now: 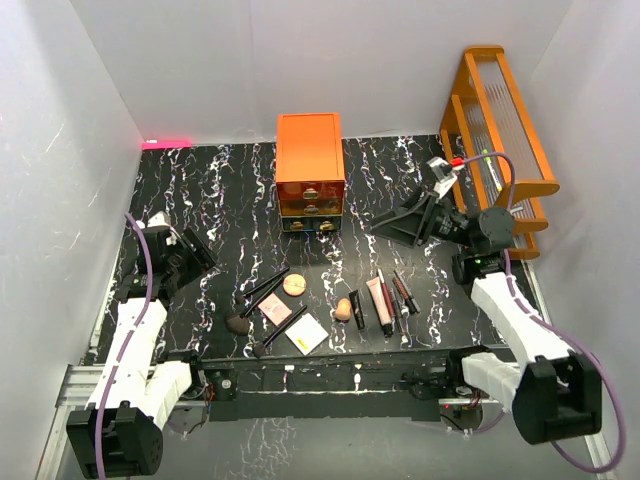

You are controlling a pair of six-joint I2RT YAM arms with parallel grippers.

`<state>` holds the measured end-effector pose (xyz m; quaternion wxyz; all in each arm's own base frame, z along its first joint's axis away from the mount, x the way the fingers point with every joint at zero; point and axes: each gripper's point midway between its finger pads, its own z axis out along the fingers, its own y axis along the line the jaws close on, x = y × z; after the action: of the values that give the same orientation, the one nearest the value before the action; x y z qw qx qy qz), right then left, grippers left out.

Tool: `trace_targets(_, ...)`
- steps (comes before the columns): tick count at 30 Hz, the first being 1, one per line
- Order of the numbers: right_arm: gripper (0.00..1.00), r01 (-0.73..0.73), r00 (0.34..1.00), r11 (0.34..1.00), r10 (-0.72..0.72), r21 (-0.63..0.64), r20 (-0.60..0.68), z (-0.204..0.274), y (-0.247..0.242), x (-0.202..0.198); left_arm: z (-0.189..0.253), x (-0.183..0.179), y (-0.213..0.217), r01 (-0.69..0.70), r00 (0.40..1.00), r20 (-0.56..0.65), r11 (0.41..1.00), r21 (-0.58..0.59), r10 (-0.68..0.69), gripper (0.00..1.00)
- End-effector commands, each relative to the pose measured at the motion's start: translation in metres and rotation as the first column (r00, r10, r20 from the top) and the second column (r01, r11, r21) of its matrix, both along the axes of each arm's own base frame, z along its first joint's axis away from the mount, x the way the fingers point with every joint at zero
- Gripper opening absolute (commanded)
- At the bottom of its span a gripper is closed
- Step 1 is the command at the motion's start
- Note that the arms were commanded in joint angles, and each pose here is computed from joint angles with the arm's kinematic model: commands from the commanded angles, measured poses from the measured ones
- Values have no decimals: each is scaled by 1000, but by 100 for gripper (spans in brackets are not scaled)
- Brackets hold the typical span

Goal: Organize the makeup
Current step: Open the drawer in the storage box.

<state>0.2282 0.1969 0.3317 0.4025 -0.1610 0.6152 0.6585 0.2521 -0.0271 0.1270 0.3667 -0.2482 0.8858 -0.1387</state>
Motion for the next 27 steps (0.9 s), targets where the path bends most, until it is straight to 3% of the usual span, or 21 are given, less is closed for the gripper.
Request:
trace_targets(1, 76, 98, 994, 986, -90, -136, 62, 0, 23, 0, 12, 1, -8, 45, 998, 47, 999, -15, -44, 66)
trace_targets(3, 90, 99, 990, 984, -83, -148, 112, 7, 33, -10, 16, 2, -9, 60, 996, 64, 998, -12, -59, 67)
trace_targets(5, 91, 107, 989, 977, -84, -187, 125, 10, 40, -15, 18, 2, -10, 72, 995, 77, 997, -9, -71, 68)
trace_targets(12, 63, 183, 983, 916, -162, -357, 87, -9, 57, 2, 22, 2, -13, 98, 991, 92, 995, -8, -97, 71)
trace_targets(15, 48, 245, 968, 848, -238, -471, 76, -26, 64, 18, 23, 1, -13, 103, 990, 94, 995, -4, -102, 72)
trace_targets(20, 11, 384, 902, 703, -425, -599, 80, -52, 50, 60, 25, 1, -11, 100, 991, 93, 995, 10, -101, 70)
trace_targets(21, 8, 403, 890, 683, -449, -610, 85, -55, 49, 66, 26, 1, -11, 103, 990, 97, 995, 11, -103, 68)
trace_targets(25, 8, 443, 864, 640, -493, -628, 106, -58, 49, 86, 26, 0, -12, 105, 989, 102, 994, 11, -106, 55)
trace_targets(27, 19, 463, 853, 633, -508, -621, 118, -54, 49, 92, 26, 0, -12, 107, 989, 100, 994, 7, -107, 54)
